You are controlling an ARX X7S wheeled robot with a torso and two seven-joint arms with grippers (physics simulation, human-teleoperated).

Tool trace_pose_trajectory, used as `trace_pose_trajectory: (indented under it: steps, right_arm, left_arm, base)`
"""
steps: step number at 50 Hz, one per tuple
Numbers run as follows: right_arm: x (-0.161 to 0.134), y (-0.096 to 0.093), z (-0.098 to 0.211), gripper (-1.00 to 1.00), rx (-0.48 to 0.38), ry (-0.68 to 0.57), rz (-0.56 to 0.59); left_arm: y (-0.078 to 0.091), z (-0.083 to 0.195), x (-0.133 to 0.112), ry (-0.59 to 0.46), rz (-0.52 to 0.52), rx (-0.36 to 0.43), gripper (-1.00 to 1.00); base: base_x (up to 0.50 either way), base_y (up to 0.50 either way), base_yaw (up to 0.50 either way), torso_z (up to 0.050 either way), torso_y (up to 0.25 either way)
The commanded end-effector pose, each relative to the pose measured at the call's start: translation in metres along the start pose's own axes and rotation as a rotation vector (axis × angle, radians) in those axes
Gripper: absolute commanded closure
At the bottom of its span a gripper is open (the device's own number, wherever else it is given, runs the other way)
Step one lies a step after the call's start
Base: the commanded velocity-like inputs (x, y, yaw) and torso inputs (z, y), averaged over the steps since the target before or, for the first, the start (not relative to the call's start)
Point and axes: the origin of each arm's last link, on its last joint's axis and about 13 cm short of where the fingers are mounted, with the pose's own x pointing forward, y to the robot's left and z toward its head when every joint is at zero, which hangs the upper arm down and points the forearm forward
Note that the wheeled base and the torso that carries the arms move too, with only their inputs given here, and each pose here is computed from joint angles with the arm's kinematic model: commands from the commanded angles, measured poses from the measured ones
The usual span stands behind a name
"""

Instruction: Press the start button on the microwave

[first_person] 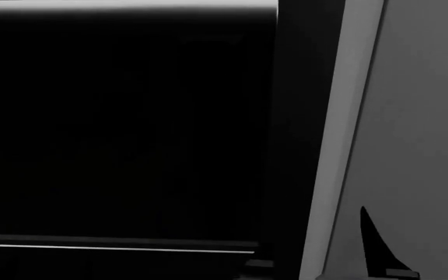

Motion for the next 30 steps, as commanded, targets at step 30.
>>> trace_pose_trajectory:
  steps: [30]
  right_arm:
    - [0.044,-0.018,0.150,-1.00,-0.094,-0.327,0.075]
  left_arm:
    - [0.002,0.005,-0.004,-0.018,0.001,0.025,-1.00]
  base:
    - [0.00,0.00,0.00,0.000,0.000]
